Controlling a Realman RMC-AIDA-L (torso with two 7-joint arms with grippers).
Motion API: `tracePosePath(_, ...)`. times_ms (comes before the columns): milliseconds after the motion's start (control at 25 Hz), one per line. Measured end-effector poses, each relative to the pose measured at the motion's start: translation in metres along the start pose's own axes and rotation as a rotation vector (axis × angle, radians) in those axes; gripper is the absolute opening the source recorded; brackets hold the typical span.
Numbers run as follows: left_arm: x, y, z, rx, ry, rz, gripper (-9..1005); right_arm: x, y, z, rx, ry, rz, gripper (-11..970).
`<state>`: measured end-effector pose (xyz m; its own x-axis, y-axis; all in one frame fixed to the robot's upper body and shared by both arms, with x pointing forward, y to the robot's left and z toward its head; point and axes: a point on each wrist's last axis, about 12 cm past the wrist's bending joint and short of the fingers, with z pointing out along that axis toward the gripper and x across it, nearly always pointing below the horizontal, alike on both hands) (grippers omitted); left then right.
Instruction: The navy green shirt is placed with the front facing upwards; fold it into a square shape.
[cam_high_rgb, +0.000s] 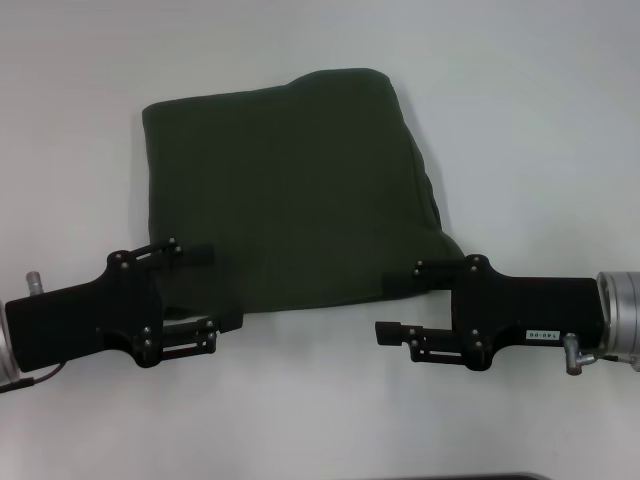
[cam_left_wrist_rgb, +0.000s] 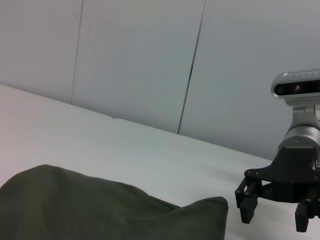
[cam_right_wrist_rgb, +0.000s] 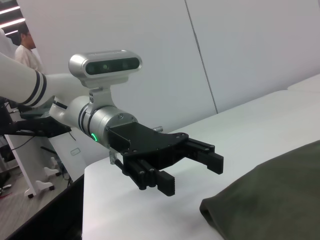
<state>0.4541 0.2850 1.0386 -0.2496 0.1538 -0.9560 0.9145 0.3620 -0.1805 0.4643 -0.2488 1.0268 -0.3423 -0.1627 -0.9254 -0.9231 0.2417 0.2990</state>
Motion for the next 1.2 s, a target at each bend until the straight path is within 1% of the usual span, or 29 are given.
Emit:
tracePosePath(640, -0.0029, 0.0014, 0.0013, 0.011, -0.004, 0.008, 824, -0.0002, 0.0013, 0.0014, -0.013, -0.001, -0.002, 624)
tracePosePath(1200, -0.0010, -0.0001, -0.0003, 0.007, -0.003, 0.002, 825, -0.0033, -0.0003, 0.0028, -0.018, -0.005, -0.015, 623)
